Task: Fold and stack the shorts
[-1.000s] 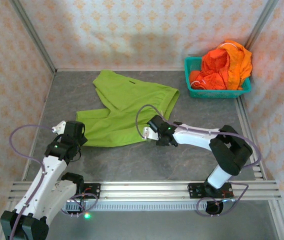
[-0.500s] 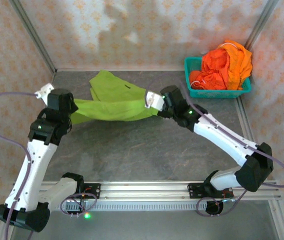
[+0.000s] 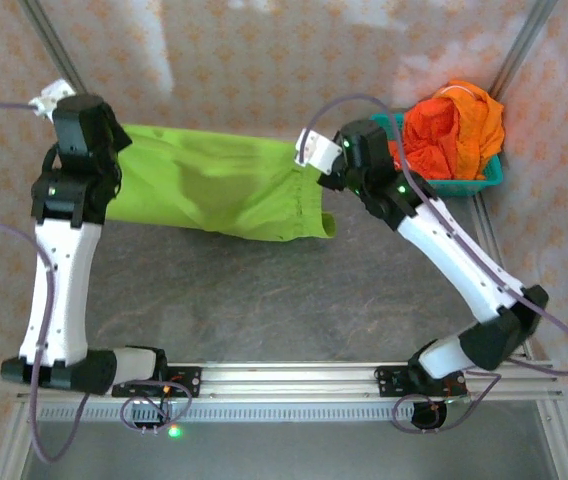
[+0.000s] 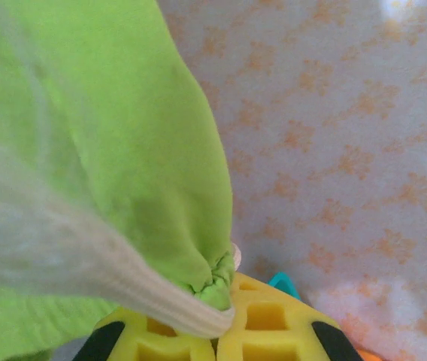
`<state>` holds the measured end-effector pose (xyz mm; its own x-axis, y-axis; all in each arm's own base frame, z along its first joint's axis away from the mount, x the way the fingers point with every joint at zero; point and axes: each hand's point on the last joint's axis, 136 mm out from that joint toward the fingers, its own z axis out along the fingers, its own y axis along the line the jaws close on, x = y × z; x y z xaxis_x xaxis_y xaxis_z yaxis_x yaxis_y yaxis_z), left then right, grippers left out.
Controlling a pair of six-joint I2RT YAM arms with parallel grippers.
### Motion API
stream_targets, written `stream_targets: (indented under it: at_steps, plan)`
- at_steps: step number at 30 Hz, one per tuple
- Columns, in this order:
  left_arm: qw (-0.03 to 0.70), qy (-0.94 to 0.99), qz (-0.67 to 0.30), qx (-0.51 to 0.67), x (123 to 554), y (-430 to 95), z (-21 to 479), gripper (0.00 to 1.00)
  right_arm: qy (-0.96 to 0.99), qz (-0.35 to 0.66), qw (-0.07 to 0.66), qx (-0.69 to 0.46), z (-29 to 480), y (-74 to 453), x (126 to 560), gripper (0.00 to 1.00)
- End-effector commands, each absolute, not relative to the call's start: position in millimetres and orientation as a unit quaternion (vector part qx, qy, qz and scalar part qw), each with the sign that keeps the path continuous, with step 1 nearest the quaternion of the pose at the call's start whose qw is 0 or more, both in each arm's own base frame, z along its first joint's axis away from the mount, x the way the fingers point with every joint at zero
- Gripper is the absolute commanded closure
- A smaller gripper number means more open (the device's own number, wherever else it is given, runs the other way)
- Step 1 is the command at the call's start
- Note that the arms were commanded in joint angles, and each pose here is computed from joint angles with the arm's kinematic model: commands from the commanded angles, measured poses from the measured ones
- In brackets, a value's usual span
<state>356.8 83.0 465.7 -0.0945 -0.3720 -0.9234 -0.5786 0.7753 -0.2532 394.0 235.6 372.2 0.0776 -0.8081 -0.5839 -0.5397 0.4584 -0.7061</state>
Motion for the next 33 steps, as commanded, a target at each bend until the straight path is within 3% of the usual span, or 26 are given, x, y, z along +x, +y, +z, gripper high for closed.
stream_targets:
  at_steps: [1, 6, 12, 15, 18, 23, 31, 33]
  plan:
    - [0.59, 0.722, 0.128, -0.339, 389.3, 105.6, 474.9, 1.0, 0.672, -0.122, 0.576, -0.448, 402.4, 244.7, 439.4, 1.0]
    - [0.611, 0.693, 0.125, -0.361, 414.6, 122.7, 510.5, 1.0, 0.665, -0.103, 0.65, -0.353, 467.6, 252.6, 484.9, 1.0]
    - [0.702, 0.608, 0.084, -0.361, 371.2, 119.5, 598.6, 1.0, 0.611, -0.05, 0.746, -0.258, 549.9, 233.0, 471.6, 1.0]
    - [0.734, 0.584, 0.058, -0.341, 340.9, 110.4, 625.2, 1.0, 0.589, -0.039, 0.768, -0.248, 559.7, 212.6, 454.3, 1.0]
    - [0.754, 0.576, 0.031, -0.314, 318.4, 98.2, 623.8, 1.0, 0.587, -0.053, 0.763, -0.265, 533.9, 195.6, 445.7, 1.0]
    - [0.759, 0.604, -0.045, -0.24, 305.4, 61.6, 559.8, 1.0, 0.606, -0.075, 0.718, -0.335, 446.9, 184.7, 427.1, 1.0]
    - [0.62, 0.735, -0.094, -0.258, 274.2, 34.3, 348.7, 1.0, 0.668, -0.032, 0.601, -0.437, 302.1, 179.1, 348.0, 1.0]
    - [0.593, 0.756, -0.082, -0.263, 268.9, 33.8, 318.7, 1.0, 0.683, -0.022, 0.57, -0.457, 276.0, 180.5, 326.0, 1.0]
